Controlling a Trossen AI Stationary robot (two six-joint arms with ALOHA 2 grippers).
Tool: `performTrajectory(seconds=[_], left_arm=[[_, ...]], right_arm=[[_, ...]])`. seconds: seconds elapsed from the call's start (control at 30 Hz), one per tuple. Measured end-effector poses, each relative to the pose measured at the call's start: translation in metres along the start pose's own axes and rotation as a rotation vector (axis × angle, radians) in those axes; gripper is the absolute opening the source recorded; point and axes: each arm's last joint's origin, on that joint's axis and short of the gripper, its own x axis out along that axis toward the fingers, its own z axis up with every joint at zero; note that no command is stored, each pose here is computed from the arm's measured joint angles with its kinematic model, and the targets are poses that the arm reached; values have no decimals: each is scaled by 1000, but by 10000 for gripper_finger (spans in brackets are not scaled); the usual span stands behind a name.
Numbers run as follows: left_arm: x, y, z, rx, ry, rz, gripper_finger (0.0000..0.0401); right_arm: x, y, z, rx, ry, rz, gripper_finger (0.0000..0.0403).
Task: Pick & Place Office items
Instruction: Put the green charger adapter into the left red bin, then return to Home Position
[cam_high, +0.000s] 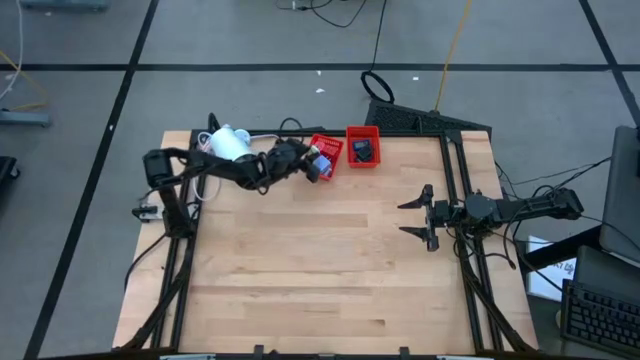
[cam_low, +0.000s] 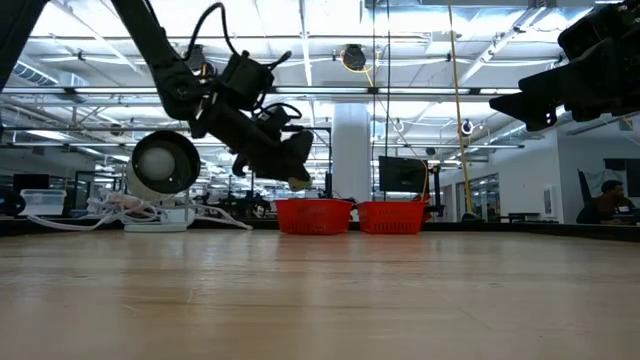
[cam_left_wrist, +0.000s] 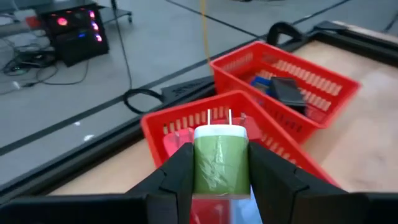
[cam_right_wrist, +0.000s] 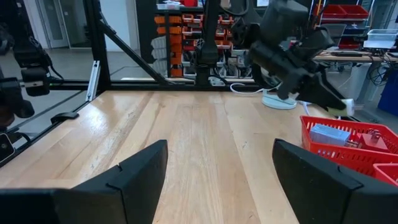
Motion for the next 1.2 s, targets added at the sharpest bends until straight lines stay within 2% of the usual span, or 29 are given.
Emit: performTrajectory(seconds=[0.27, 0.7, 1.0, 1.2], left_arm=[[12, -3, -7, -19, 55, 17, 124], [14, -1, -13, -33, 91, 45, 127], [13, -1, -15, -25, 111, 48, 185], [13, -2, -15, -26, 109, 47, 206]], right_arm=[[0, 0, 0, 0, 0, 0, 279], [0, 0, 0, 0, 0, 0, 279], [0, 0, 0, 0, 0, 0, 279], [0, 0, 0, 0, 0, 0, 279]])
